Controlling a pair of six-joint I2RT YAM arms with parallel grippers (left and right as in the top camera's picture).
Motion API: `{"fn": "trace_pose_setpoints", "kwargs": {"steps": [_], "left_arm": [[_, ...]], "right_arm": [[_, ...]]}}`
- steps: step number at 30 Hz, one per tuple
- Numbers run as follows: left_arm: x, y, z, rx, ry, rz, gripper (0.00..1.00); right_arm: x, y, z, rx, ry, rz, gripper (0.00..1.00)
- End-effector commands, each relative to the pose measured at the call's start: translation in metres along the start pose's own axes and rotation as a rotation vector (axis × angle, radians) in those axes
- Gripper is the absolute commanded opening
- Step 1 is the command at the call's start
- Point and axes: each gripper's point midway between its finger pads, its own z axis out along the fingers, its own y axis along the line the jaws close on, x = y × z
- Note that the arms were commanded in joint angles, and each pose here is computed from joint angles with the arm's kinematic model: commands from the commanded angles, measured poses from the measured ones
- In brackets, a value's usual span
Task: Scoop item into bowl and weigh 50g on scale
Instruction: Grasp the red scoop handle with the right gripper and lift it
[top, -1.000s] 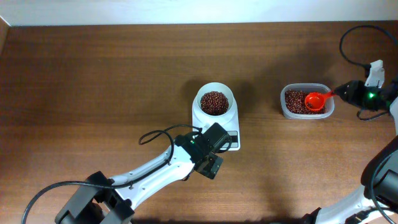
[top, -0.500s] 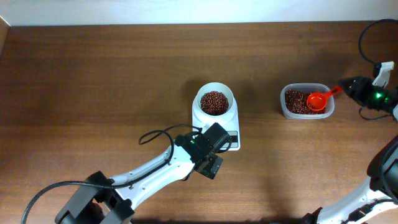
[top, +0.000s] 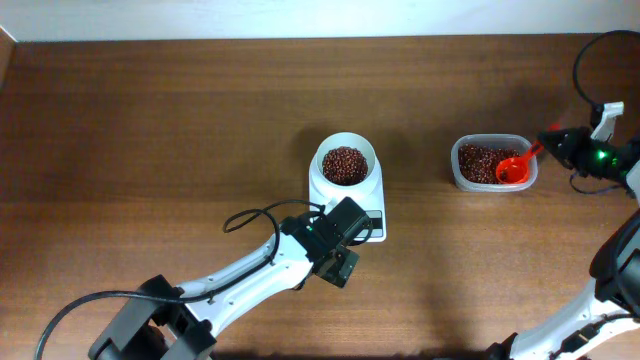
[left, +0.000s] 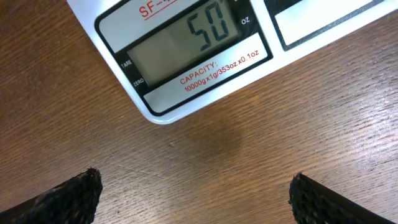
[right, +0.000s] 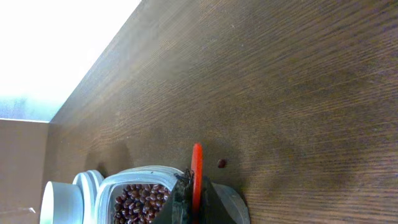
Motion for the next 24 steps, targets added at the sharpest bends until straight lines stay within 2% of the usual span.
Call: {"fn": "trace_pose_setpoints", "kwargs": {"steps": [1, 5, 6, 10, 16, 18, 21, 24], "left_arm": [[0.001, 0.001, 0.002, -0.012, 0.001, 0.016, 0.99], [0.000, 0.001, 0.002, -0.011, 0.000, 0.015, 0.99], [0.000, 0.001, 0.002, -0.011, 0.001, 0.016, 0.99], [0.001, 0.001, 0.002, -0.012, 0.002, 0.016, 0.99], [0.002, 0.002, 0.002, -0.014, 0.007, 0.017, 0.99], [0.002, 0.002, 0.002, -0.014, 0.007, 0.017, 0.99], [0.004, 0.002, 0.002, -0.016, 0.014, 0.018, 0.99], [0.004, 0.002, 0.002, -0.016, 0.015, 0.018, 0.99]], "right_arm": [[-0.017, 0.028, -0.029, 0.024, -0.061, -0.084, 0.04], [-0.033, 0.072, -0.063, 0.052, -0.133, -0.181, 0.04], [-0.033, 0.077, -0.066, 0.107, -0.137, -0.200, 0.04], [-0.028, 0.113, -0.042, 0.385, -0.124, -0.376, 0.04], [-0.003, 0.154, -0.011, 0.914, -0.069, -0.800, 0.04], [0.004, 0.173, -0.009, 1.013, -0.081, -0.888, 0.04], [0.008, 0.176, -0.008, 1.033, -0.077, -0.902, 0.04], [0.008, 0.170, -0.002, 0.941, -0.083, -0.810, 0.04]]}}
